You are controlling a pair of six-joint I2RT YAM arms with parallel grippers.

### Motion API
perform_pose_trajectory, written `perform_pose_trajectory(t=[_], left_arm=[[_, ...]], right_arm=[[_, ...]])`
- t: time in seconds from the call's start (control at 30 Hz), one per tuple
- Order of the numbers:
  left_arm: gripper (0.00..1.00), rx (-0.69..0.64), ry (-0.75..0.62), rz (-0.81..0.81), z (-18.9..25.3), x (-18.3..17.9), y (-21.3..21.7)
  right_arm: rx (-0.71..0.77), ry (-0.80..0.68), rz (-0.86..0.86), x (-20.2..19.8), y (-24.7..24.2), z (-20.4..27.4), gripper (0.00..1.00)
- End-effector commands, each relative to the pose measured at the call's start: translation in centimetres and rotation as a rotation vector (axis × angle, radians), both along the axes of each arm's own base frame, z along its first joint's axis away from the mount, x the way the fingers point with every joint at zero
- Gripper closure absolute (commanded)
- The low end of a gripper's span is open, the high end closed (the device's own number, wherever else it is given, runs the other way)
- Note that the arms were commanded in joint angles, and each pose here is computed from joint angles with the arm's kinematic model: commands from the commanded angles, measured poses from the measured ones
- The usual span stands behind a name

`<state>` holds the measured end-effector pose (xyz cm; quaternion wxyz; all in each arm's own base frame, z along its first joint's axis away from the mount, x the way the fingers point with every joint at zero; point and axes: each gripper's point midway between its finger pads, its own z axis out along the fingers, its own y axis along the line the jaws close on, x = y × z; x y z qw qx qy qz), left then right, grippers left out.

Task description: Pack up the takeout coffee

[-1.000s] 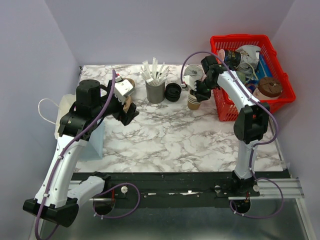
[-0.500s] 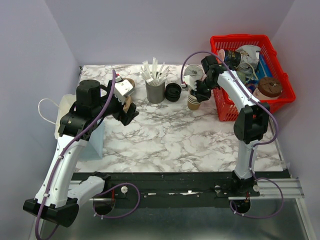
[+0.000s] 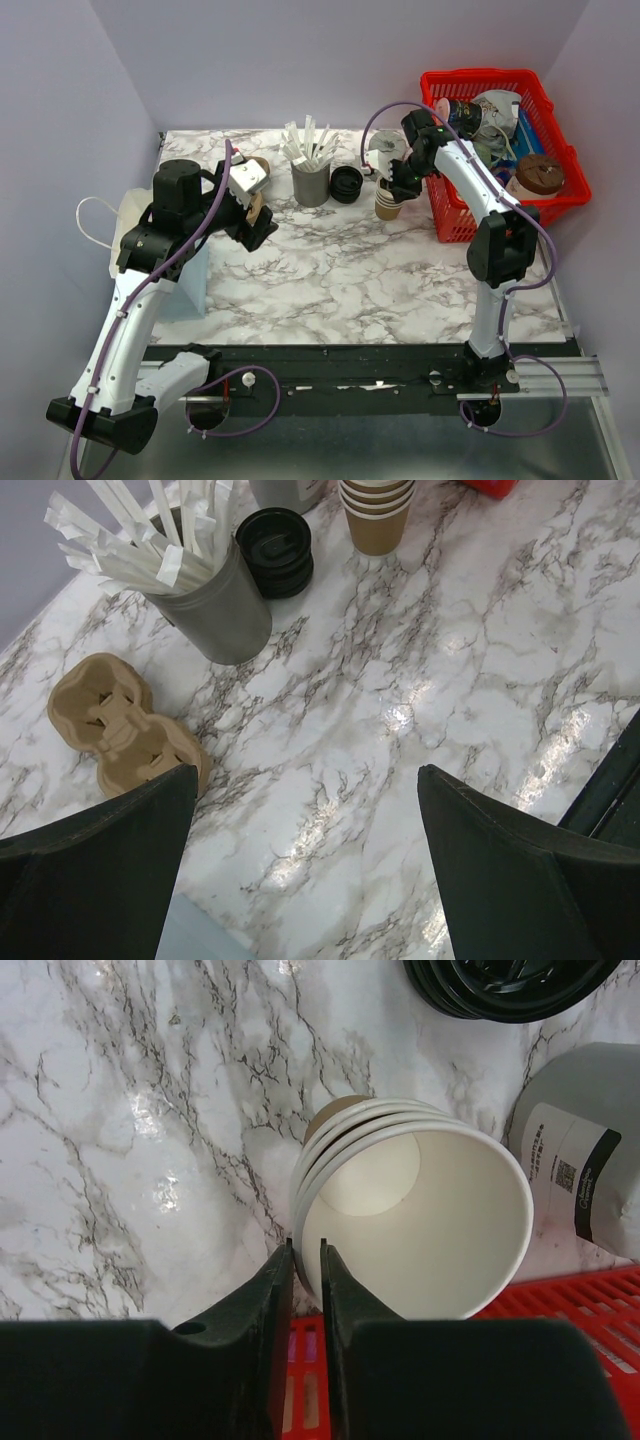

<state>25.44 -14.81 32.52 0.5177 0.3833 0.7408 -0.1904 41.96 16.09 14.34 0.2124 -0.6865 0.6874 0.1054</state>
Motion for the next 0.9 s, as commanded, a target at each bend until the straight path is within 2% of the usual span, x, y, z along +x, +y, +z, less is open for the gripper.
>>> perform_pose_trajectory(t=[0.0, 0.13, 0.43, 0.73, 0.87], left_arm=[[0.01, -0.004, -0.017, -0.013, 0.1, 0.0, -0.1], [0.01, -0.003, -0.01, -0.013, -0.1, 0.0, -0.1], [0.01, -0.005, -0.01, -0.017, -0.1, 0.2, -0.2], [0.01, -0.001, -0.002, -0.026, -0.1, 0.3, -0.4], [0.01, 0.001, -0.004, -0.001, 0.0, 0.6, -0.2]], right_arm=[[-0.005, -0.012, 0.021, -0.3, 0.1, 1.1, 0.78], [0.001, -0.022, 0.019, -0.3, 0.2, 1.7, 0.81], [0.03, -0.098, -0.01, 0.3, 0.4, 3.3, 0.99], [0.033, -0.222, -0.061, 2.1, 0.1, 6.4, 0.99], [0.056, -0.292, -0.058, 1.8, 0.6, 9.3, 0.99]])
